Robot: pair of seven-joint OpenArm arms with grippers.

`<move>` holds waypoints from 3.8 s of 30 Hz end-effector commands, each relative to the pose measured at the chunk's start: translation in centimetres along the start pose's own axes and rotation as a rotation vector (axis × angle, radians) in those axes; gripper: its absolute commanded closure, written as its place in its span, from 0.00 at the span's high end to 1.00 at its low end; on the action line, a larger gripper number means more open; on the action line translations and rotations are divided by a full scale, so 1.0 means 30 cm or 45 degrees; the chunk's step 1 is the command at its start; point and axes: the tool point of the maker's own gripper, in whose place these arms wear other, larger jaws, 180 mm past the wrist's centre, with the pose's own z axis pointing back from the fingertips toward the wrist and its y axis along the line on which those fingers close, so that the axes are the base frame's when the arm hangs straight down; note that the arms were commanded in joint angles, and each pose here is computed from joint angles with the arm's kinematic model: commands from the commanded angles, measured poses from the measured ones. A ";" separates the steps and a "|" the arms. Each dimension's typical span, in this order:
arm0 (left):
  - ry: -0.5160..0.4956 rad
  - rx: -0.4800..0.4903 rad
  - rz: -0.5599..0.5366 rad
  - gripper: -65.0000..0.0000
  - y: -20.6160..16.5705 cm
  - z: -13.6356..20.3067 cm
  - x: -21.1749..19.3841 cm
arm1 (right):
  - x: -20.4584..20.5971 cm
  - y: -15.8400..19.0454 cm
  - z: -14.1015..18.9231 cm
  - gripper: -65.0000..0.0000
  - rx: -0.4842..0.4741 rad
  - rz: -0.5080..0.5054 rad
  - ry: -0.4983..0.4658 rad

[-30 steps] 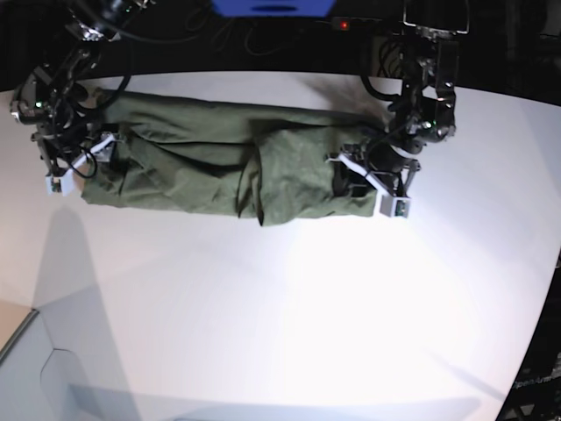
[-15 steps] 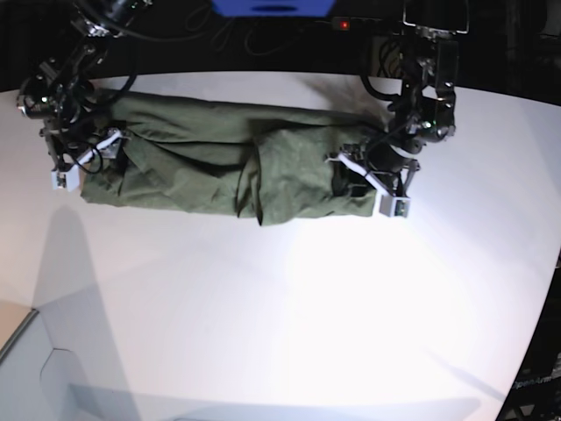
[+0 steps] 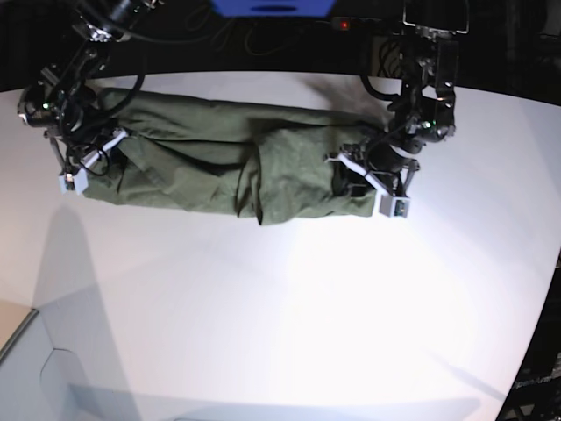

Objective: Layout the t-shirt on the table in an organized manner, then fold the t-shirt properly
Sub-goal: 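Grasp the strip ends with both grippers and push them inward, then fold the strip end over the middle with the right gripper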

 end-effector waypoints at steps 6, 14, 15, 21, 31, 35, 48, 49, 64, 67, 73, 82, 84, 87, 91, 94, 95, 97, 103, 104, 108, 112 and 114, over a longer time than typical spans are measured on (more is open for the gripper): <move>-0.030 -0.015 -0.015 0.29 -0.015 0.006 0.034 | -0.013 0.003 0.006 0.00 -0.009 0.043 0.072; -0.221 -0.067 -0.107 0.29 -0.098 0.079 0.214 | 0.029 0.005 0.006 0.00 -0.009 0.051 0.037; -0.238 -0.071 -0.121 0.29 -0.107 0.090 0.231 | 0.030 0.006 0.005 0.00 -0.008 0.053 0.037; -0.218 -0.008 -0.127 0.26 -0.044 0.129 0.207 | 0.060 0.006 0.005 0.00 -0.011 0.057 0.018; -0.085 0.269 0.045 0.00 0.245 0.233 0.025 | 0.124 0.002 0.039 0.00 -0.042 0.085 -0.051; -0.073 0.255 0.076 0.00 0.237 0.200 0.018 | 0.160 0.015 0.065 0.00 -0.056 0.122 -0.091; 0.048 0.154 0.094 0.00 0.151 0.086 -0.075 | 0.175 0.058 0.075 0.00 -0.040 0.193 -0.105; 0.046 0.154 0.094 0.00 0.151 0.086 -0.074 | 0.176 0.059 0.075 0.00 -0.038 0.193 -0.106; 0.040 0.152 0.095 0.00 0.147 0.091 -0.069 | 0.331 0.569 0.183 0.00 0.258 0.710 -0.343; 0.043 0.153 0.095 0.00 0.148 0.091 -0.071 | 0.292 0.707 0.186 0.00 0.382 0.822 -0.337; 0.043 0.153 0.094 0.00 0.148 0.092 -0.072 | 0.230 0.971 0.231 0.00 0.620 0.966 -0.364; 0.051 0.154 0.109 0.00 0.148 0.099 -0.090 | 0.151 1.135 0.148 0.00 0.825 1.034 -0.304; 0.055 0.155 0.111 0.00 0.148 0.103 -0.102 | 0.150 1.141 0.116 0.00 0.832 1.035 -0.275; 0.055 0.159 0.114 0.00 0.152 0.105 -0.103 | 0.162 1.168 0.098 0.00 0.851 1.030 -0.264; 0.055 0.159 0.114 0.00 0.152 0.105 -0.103 | 0.190 1.176 0.098 0.00 0.846 1.040 -0.280; 0.056 0.157 0.113 0.00 0.150 0.105 -0.104 | 0.204 1.177 0.099 0.00 0.842 1.046 -0.289; 0.057 0.156 0.112 0.00 0.148 0.104 -0.105 | 0.206 1.178 0.099 0.00 0.841 1.049 -0.292; 0.057 0.156 0.112 0.00 0.148 0.104 -0.105 | 0.207 1.179 0.086 0.00 0.840 1.052 -0.278; 0.051 0.155 0.110 0.00 0.148 0.102 -0.097 | 0.181 1.179 0.016 0.00 0.852 1.052 -0.187; 0.051 0.155 0.110 0.00 0.148 0.102 -0.097 | 0.185 1.181 0.011 0.00 0.856 1.048 -0.190; 0.049 0.153 0.111 0.00 0.147 0.101 -0.094 | 0.201 1.186 0.007 0.00 0.859 1.048 -0.201; 0.047 0.153 0.110 0.00 0.147 0.100 -0.092 | 0.182 1.197 -0.001 0.10 0.872 1.062 -0.181; 0.045 0.152 0.110 0.00 0.147 0.099 -0.089 | 0.183 1.226 0.012 0.23 0.884 1.115 -0.188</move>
